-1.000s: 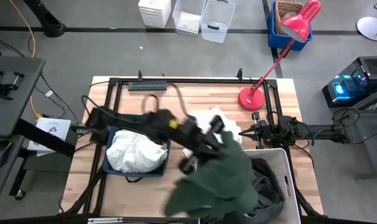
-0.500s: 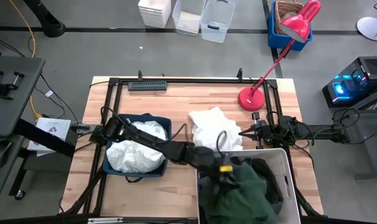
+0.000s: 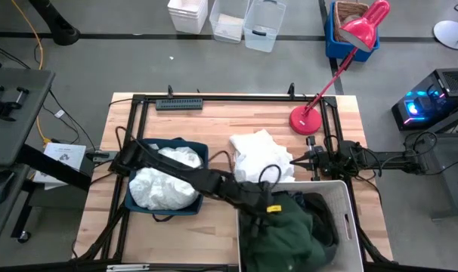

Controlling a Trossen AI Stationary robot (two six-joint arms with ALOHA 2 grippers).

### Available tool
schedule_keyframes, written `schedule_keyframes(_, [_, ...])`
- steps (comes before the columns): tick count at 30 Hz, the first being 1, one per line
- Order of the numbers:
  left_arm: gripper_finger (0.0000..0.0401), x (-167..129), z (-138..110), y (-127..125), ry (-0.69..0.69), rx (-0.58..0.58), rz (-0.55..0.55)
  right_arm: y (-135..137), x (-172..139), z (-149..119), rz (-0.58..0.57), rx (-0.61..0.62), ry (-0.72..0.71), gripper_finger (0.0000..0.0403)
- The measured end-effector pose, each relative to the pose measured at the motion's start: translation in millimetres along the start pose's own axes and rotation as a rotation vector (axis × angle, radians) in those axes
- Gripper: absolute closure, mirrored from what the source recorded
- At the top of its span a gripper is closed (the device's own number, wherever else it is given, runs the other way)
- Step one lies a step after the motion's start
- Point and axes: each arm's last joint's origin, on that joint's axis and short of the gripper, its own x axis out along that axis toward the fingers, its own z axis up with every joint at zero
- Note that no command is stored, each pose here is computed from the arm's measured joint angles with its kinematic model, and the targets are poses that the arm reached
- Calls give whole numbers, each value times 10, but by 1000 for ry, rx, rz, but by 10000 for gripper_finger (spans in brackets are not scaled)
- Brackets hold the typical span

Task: Sort clothes
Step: Put the green shirt into the white laundry bin, then put the white polo into the blue laundry bin

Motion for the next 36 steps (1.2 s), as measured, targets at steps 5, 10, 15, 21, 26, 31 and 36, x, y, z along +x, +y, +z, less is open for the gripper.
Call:
schedule_keyframes(5, [160, -356, 305, -83, -110, 54, -18, 0, 0, 0, 0, 0, 0, 402])
schedule_keyframes(10, [132, -896, 634, -79, -206, 101, -9, 0, 0, 0, 0, 0, 0, 402])
schedule_keyframes(15, [129, -1431, 825, 183, -223, 128, 78, 0, 0, 0, 0, 0, 0, 402])
schedule_keyframes(21, [129, -1576, 462, 975, -65, -60, 238, 0, 0, 0, 0, 0, 0, 402])
schedule_keyframes(26, [129, -1501, -206, 1559, -29, -227, 279, 0, 0, 0, 0, 0, 0, 402])
schedule_keyframes(31, [129, -1366, -810, 1783, 17, -149, 326, 0, 0, -1, 0, 0, 0, 402])
schedule_keyframes(36, [130, -1104, -1217, 1822, 187, 41, 329, 0, 0, 0, 0, 0, 0, 402])
